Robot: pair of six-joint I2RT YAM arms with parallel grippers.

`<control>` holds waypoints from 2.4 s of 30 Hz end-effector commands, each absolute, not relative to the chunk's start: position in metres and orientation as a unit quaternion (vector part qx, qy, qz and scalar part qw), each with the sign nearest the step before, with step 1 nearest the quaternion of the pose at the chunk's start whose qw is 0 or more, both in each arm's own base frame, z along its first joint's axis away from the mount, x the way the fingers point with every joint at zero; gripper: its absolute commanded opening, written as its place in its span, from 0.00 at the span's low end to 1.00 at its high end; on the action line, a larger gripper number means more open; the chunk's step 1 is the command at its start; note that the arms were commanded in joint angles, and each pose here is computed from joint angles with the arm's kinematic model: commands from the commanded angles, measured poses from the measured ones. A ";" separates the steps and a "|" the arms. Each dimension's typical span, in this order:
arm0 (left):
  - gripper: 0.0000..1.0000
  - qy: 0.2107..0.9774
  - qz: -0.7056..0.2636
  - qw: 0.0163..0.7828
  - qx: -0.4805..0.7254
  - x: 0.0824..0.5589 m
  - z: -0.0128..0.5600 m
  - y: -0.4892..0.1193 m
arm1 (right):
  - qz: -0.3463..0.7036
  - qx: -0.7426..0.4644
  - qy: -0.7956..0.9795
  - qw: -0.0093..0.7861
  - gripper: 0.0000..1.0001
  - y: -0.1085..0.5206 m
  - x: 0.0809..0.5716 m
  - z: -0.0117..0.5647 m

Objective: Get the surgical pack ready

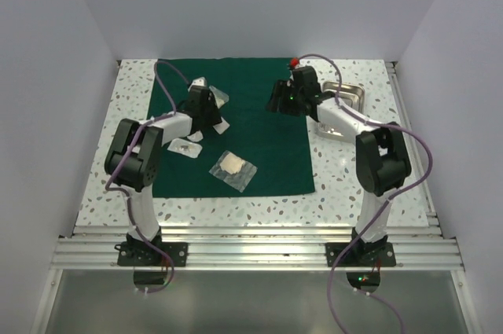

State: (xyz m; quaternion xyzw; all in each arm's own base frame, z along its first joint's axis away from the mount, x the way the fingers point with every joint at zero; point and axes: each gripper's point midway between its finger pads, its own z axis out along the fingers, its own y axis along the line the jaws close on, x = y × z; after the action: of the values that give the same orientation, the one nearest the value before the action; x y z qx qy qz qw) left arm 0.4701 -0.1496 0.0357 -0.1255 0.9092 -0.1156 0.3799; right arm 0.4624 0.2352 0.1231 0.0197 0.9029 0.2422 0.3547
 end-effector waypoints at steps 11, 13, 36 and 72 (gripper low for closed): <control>0.00 0.908 -0.145 0.376 -0.117 0.480 0.030 -0.160 | 0.266 0.005 0.890 0.370 0.56 0.255 0.467 0.134; 0.00 0.905 -0.161 0.380 -0.106 0.479 0.036 -0.165 | 0.274 -0.002 0.888 0.368 0.56 0.257 0.463 0.132; 0.00 0.834 -0.408 0.370 0.027 0.410 0.135 -0.240 | 0.507 -0.195 0.758 0.361 0.79 0.341 0.409 0.167; 0.98 0.865 -0.186 0.448 -0.130 0.487 0.142 -0.123 | 0.305 0.120 0.865 0.381 0.00 0.129 0.492 0.139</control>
State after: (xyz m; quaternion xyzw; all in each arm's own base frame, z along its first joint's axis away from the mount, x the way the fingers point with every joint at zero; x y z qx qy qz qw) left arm 0.4700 -0.1518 0.1550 -0.1008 0.8527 -0.2482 0.4485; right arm 0.4829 0.1781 0.1113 0.0620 0.8625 0.3555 0.3547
